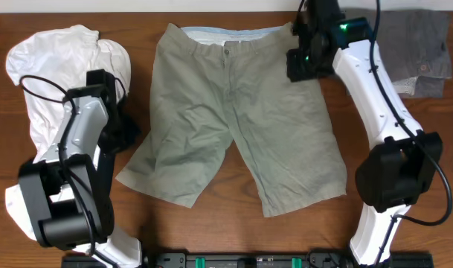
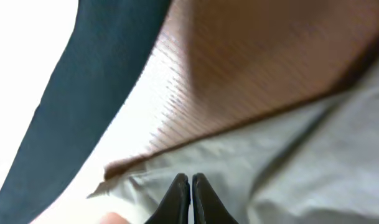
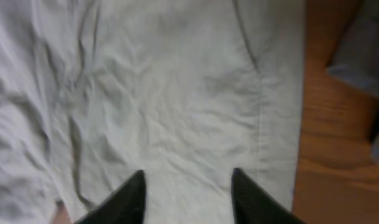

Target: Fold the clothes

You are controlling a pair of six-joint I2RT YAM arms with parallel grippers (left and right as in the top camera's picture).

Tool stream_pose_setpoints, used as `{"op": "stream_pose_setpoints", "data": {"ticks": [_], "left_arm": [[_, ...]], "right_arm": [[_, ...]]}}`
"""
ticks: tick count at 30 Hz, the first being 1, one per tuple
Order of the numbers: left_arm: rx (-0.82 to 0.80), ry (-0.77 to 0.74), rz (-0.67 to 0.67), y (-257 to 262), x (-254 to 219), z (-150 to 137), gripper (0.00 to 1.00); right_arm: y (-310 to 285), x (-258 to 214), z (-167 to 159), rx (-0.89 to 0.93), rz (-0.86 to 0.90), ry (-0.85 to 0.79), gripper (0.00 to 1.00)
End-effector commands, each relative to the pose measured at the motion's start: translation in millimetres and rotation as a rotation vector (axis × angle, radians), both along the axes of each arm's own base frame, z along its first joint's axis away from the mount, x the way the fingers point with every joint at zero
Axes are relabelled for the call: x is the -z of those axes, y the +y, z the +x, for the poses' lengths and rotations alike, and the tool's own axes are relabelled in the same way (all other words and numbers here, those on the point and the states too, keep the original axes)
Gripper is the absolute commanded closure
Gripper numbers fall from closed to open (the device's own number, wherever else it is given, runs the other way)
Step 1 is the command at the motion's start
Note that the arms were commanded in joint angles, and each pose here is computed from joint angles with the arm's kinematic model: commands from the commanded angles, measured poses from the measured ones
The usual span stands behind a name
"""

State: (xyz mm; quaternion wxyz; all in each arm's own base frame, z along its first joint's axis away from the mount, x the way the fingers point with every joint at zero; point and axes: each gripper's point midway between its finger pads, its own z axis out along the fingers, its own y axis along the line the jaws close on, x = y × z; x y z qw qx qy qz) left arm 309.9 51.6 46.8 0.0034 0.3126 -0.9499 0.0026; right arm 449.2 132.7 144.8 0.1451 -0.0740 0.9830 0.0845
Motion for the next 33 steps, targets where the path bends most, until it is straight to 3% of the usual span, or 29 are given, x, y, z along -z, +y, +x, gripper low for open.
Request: {"op": "stream_pose_setpoints", "data": {"ticks": [1,4,6,10,13,20,33], "left_arm": [[-0.006,-0.120,-0.017,-1,-41,24,0.93],[0.027,-0.183,-0.004,1,-63,35,0.87],[0.032,-0.228,0.004,2,-74,43,0.67],[0.116,-0.318,-0.006,-3,-85,60,0.43],[0.197,-0.358,0.002,-8,-87,70,0.32],[0.271,-0.456,0.039,-9,-96,93,0.20],[0.299,-0.521,0.064,-7,-103,108,0.17]], "right_arm": [[8,31,-19,-0.004,0.012,0.098,0.83],[12,48,-32,-0.009,0.013,0.149,0.94],[15,59,-40,-0.020,0.014,0.176,0.99],[23,80,-52,-0.045,0.006,0.198,0.99],[34,96,-60,-0.074,0.013,0.204,0.99],[47,128,-78,-0.117,0.013,0.211,0.99],[13,155,-92,0.024,0.004,0.287,0.99]]}}
